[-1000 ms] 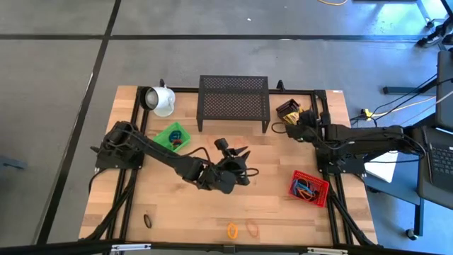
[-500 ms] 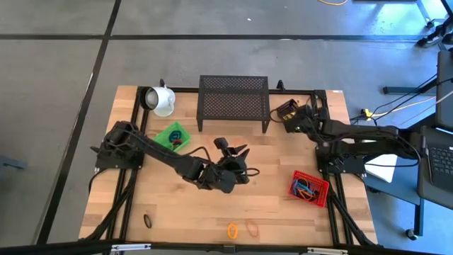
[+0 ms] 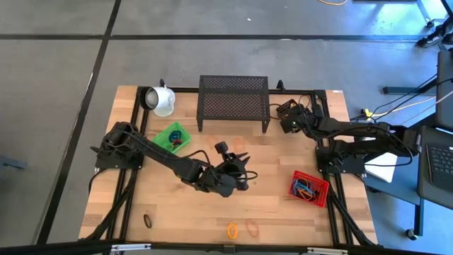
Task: Pick & Place Office Desk Supplies
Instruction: Put the crayon box into the black bin, then put the black rubber band into the red bin
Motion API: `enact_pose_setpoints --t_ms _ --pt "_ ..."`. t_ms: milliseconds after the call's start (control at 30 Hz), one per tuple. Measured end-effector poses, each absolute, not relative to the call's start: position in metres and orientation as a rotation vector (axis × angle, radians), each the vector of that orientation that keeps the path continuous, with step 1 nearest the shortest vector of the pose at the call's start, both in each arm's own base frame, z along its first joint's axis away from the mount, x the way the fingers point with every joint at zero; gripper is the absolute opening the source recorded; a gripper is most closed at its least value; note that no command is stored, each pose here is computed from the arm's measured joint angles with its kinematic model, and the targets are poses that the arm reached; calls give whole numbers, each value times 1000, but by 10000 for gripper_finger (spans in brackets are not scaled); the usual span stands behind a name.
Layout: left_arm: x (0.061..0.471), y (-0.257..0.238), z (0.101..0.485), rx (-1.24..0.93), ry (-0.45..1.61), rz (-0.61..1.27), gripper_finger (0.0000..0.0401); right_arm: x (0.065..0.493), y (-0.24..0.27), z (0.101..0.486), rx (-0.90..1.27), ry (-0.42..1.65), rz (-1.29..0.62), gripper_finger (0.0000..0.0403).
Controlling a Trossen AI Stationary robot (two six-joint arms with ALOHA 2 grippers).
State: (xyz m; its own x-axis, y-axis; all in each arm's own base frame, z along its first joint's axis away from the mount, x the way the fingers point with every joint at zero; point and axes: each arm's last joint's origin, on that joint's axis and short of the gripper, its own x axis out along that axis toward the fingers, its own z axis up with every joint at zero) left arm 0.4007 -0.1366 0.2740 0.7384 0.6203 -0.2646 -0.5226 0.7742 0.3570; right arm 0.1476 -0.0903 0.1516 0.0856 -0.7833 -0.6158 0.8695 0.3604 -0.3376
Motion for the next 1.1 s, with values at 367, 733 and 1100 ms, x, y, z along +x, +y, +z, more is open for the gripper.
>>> enact_pose_setpoints --t_ms 367,733,1100 --pt "378 -145 242 8 737 406 62 159 -96 174 49 827 -1194 223" --pt "318 -156 220 -478 1485 470 116 168 -100 209 68 829 -1203 236" --pt "259 -214 221 -721 1655 856 173 172 -97 216 73 797 -1191 236"
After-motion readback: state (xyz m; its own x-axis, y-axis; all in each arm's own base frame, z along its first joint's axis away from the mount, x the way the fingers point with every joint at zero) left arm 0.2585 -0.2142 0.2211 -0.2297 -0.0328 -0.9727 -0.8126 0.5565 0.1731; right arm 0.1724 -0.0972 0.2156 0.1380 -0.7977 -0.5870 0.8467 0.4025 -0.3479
